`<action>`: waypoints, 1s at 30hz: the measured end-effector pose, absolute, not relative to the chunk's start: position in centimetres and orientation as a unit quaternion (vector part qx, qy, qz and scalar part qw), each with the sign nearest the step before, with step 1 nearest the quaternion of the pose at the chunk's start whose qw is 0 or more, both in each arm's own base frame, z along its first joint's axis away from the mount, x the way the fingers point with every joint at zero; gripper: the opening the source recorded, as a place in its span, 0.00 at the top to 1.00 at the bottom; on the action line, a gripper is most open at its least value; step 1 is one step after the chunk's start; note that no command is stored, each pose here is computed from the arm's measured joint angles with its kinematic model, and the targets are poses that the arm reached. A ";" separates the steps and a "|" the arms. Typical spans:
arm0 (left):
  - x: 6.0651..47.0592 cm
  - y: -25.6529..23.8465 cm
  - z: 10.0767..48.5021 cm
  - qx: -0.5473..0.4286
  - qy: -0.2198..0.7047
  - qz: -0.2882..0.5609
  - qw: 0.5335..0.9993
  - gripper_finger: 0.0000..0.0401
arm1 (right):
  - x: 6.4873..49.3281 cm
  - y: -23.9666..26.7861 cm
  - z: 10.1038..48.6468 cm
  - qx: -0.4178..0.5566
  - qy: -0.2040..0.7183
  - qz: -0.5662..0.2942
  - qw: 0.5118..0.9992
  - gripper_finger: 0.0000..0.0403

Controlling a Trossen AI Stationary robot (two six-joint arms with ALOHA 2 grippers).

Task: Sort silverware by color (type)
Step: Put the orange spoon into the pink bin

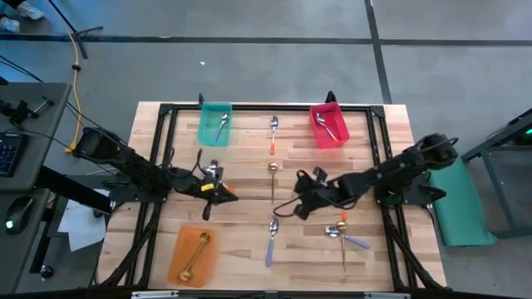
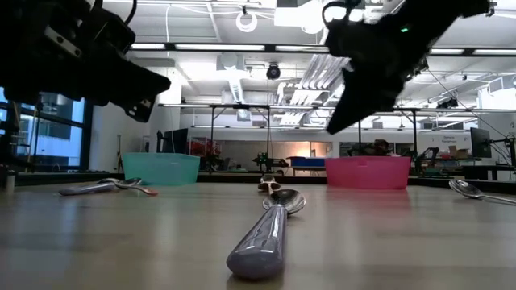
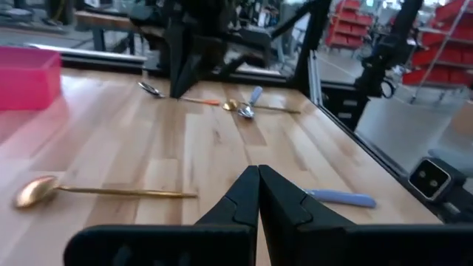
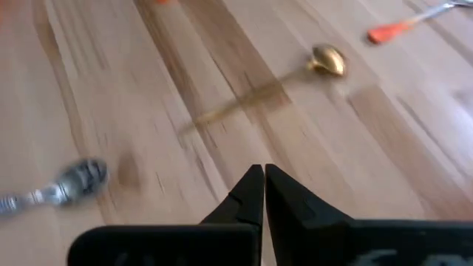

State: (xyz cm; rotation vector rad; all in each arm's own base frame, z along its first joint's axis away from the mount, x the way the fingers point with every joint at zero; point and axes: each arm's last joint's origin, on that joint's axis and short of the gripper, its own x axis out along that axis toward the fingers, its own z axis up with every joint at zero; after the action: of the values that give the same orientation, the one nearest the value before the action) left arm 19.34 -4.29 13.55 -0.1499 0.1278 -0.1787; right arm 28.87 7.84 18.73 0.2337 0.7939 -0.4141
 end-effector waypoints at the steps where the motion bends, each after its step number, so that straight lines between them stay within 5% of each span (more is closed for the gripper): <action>1: 19.1 -4.1 13.4 -0.079 0.061 -0.086 0.991 1.00 | 29.5 7.6 18.5 0.117 0.374 -0.191 0.900 1.00; 6: 17.7 -3.6 12.3 -0.080 0.087 -0.077 0.990 1.00 | 32.2 7.4 17.2 0.115 0.329 -0.133 0.928 0.96; 21: 16.5 -3.6 13.7 -0.041 0.032 -0.090 0.995 1.00 | 42.0 8.0 15.0 0.064 0.264 -0.143 0.952 0.57; 30: 16.0 -3.4 14.5 -0.016 0.025 -0.075 0.997 1.00 | 47.2 6.4 12.5 0.075 0.258 -0.164 0.949 0.53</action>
State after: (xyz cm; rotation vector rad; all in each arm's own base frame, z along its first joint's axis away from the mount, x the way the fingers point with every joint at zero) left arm 15.99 -3.41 14.45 -0.0327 0.0504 -0.1502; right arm 47.15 6.43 12.49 0.1526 0.5254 -0.3329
